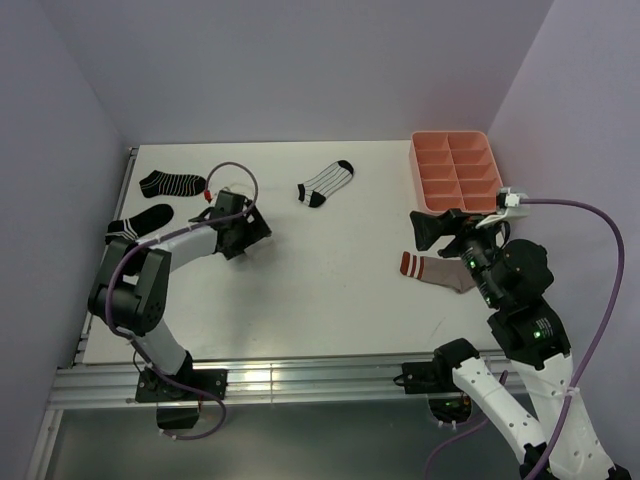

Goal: Roll the socks
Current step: Roll the sock at the center of the board.

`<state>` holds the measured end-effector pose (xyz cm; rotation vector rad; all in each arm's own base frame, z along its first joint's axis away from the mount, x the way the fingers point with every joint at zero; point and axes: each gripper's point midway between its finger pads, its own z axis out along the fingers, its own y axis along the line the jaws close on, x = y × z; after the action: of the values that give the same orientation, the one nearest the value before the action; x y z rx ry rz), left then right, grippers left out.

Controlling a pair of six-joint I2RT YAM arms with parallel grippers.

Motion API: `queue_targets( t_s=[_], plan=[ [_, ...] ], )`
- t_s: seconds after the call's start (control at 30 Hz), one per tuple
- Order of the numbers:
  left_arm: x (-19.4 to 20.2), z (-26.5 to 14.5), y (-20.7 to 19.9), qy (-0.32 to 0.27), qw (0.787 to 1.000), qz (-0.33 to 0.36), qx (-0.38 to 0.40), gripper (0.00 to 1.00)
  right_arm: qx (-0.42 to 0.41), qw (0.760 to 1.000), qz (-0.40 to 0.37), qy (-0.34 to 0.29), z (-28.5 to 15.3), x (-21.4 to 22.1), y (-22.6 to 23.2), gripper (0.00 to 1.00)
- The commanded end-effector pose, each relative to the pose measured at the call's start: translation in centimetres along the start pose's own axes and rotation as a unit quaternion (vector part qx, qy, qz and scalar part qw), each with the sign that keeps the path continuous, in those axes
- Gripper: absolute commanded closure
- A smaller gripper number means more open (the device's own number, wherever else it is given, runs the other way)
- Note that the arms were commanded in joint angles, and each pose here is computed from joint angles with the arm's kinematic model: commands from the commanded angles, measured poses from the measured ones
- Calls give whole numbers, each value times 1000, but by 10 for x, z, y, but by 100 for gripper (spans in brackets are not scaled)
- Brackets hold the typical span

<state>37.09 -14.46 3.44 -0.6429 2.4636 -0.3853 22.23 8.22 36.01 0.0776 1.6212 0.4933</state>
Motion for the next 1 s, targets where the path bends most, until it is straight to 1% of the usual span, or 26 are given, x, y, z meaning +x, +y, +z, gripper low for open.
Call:
queue_targets(
  t_s=[0.0, 0.03, 0.1, 0.13, 0.2, 0.23, 0.27, 0.33, 0.37, 0.43, 0.47, 0.5, 0.53, 0.57, 0.6, 0.63, 0.67, 0.7, 0.77, 0.83, 0.87, 0.97],
  plan=[
    [35, 10, -5, 31, 999, -40, -16, 1, -5, 1000, 0, 2, 5, 1, 2, 1],
    [51, 8, -10, 38, 999, -29, -21, 2, -4, 1000, -1, 1, 5, 1, 2, 2],
    [71, 5, -19, 49, 998, -27, -22, 2, -1, 1000, -2, 3, 7, 2, 1, 2],
    [87, -1, -30, 55, 998, -6, -15, 2, -1, 1000, -2, 3, 7, 3, 1, 2],
    [99, -13, -43, 52, 998, 21, -8, 2, -1, 1000, -4, 4, 8, 3, 1, 2],
    [104, -22, -56, 35, 998, 50, -3, 2, -1, 1000, -4, 6, 9, 3, 1, 2],
    [103, -32, -57, 26, 996, 81, -7, 2, -3, 1000, -7, 7, 9, 4, 1, 3],
    [94, -45, -65, -5, 993, 119, -9, 2, -2, 1000, -10, 9, 9, 5, 1, 3],
    [80, -51, -64, -34, 987, 154, -14, 2, -2, 1000, -11, 9, 9, 6, 0, 4],
    [57, -57, -65, -76, 978, 193, -31, 2, -5, 1000, -11, 10, 10, 8, 0, 4],
    [49, -58, -63, -88, 964, 247, -38, 2, -7, 1000, -11, 8, 10, 8, 1, 4],
    [36, -59, -66, -113, 956, 267, -46, 2, -12, 1000, -10, 8, 10, 8, 3, 4],
    [32, -58, -66, -119, 948, 290, -51, 3, -15, 1000, -9, 8, 10, 9, 4, 4],
    [29, -54, -63, -122, 930, 341, -60, 4, -16, 1000, -8, 8, 10, 9, 4, 5],
    [25, -52, -67, -130, 923, 357, -59, 6, -21, 1000, -6, 7, 10, 8, 6, 5],
    [25, -49, -68, -130, 917, 374, -55, 9, -21, 1000, -5, 8, 10, 8, 6, 5],
    [27, -43, -65, -121, 904, 405, -59, 11, -22, 1000, -3, 7, 10, 8, 7, 5],
    [28, -40, -66, -117, 900, 417, -57, 12, -22, 1000, -4, 7, 10, 8, 7, 5],
    [31, -32, -66, -98, 893, 437, -43, 14, -22, 1000, -4, 8, 8, 8, 7, 6],
    [33, -26, -64, -84, 892, 444, -25, 17, -21, 1000, -5, 6, 5, 7, 6, 6],
    [32, -25, -63, -84, 887, 454, -19, 17, -20, 1000, -6, 7, 4, 8, 5, 7],
    [31, -19, -61, -81, 882, 464, 0, 20, -19, 1000, -7, 4, 1, 8, 4, 7]
  ],
)
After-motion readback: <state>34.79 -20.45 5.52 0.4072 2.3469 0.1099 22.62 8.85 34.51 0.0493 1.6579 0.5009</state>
